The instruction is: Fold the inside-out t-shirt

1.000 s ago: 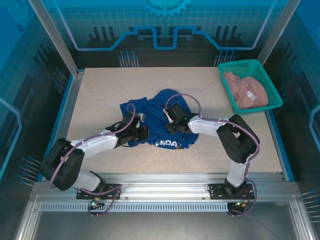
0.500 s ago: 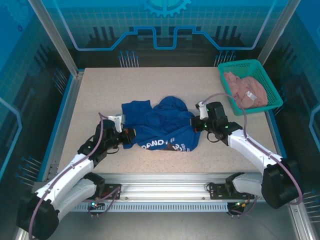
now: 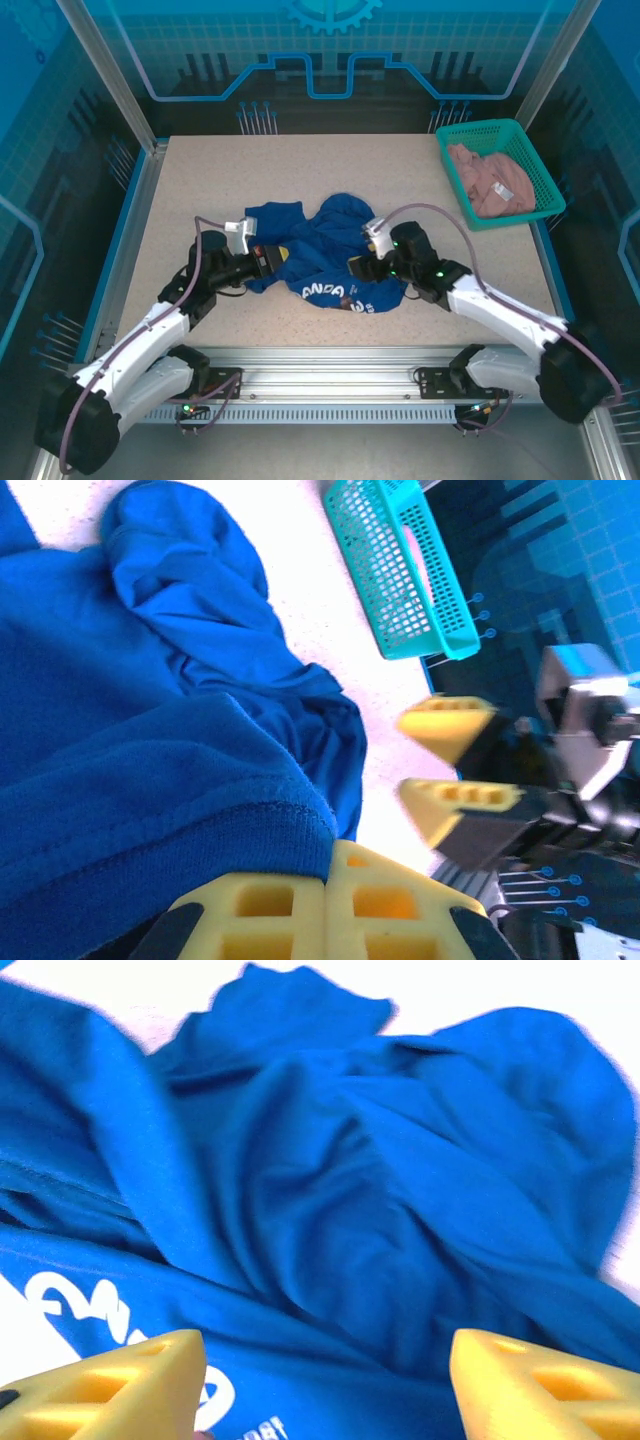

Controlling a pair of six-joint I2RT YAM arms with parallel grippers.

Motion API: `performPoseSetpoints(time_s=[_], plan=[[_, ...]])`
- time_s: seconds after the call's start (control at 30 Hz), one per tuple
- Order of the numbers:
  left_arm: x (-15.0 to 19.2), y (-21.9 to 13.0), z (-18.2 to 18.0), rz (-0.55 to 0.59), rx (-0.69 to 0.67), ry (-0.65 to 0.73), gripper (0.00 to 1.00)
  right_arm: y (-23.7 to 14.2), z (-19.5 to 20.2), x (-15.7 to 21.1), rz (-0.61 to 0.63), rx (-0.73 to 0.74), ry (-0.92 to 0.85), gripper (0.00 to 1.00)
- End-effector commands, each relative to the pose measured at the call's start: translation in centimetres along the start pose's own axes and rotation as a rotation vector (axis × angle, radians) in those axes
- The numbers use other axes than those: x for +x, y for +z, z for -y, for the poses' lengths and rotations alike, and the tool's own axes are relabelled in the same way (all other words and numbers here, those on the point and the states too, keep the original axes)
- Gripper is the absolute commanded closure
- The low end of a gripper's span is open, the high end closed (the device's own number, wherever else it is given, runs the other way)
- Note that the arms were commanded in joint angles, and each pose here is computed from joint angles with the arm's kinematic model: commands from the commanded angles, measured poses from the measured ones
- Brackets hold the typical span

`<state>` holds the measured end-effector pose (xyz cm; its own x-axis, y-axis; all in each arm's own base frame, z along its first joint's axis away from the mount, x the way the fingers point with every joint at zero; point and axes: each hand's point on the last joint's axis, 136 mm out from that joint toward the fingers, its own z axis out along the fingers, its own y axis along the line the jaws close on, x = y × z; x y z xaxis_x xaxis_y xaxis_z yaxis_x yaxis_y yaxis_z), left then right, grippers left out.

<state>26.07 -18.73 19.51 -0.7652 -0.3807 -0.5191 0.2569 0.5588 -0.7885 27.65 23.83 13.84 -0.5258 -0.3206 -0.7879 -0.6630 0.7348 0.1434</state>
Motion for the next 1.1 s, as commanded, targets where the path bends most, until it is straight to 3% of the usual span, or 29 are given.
performPoseSetpoints(time_s=[0.0,0.07,0.13,0.27,0.4,0.57,0.87,1.07], plan=[[-1.3,-0.8,3.0,0.021,0.091,0.023,1.0,2.8,-4.2,-2.1,0.054,-0.219,-0.107,0.32],[-1.1,-1.0,3.1,0.013,0.092,0.031,1.0,4.6,-4.8,-2.6,0.057,-0.262,-0.106,0.32],[-1.0,-1.2,3.1,0.009,0.085,0.035,1.0,6.3,-5.1,-3.1,0.047,-0.284,-0.099,0.39],[-0.8,-1.4,2.5,0.007,0.052,0.047,1.0,7.7,-4.7,-3.9,0.041,-0.285,-0.086,0.76],[-0.9,-1.7,0.0,0.033,-0.078,0.07,1.0,4.6,-4.9,-6.2,0.083,-0.355,-0.067,0.94],[-1.5,-2.2,-2.7,0.075,-0.229,0.122,1.0,-0.1,-5.9,-7.8,0.09,-0.494,-0.015,1.0],[-3.3,-2.9,-2.1,0.142,-0.253,0.172,1.0,-8.3,-5.7,-11.4,0.188,-0.612,0.048,1.0],[-4.9,-3.9,-1.1,0.19,-0.331,0.273,0.54,-8.3,-5.8,-13.1,0.171,-0.612,0.173,1.0]])
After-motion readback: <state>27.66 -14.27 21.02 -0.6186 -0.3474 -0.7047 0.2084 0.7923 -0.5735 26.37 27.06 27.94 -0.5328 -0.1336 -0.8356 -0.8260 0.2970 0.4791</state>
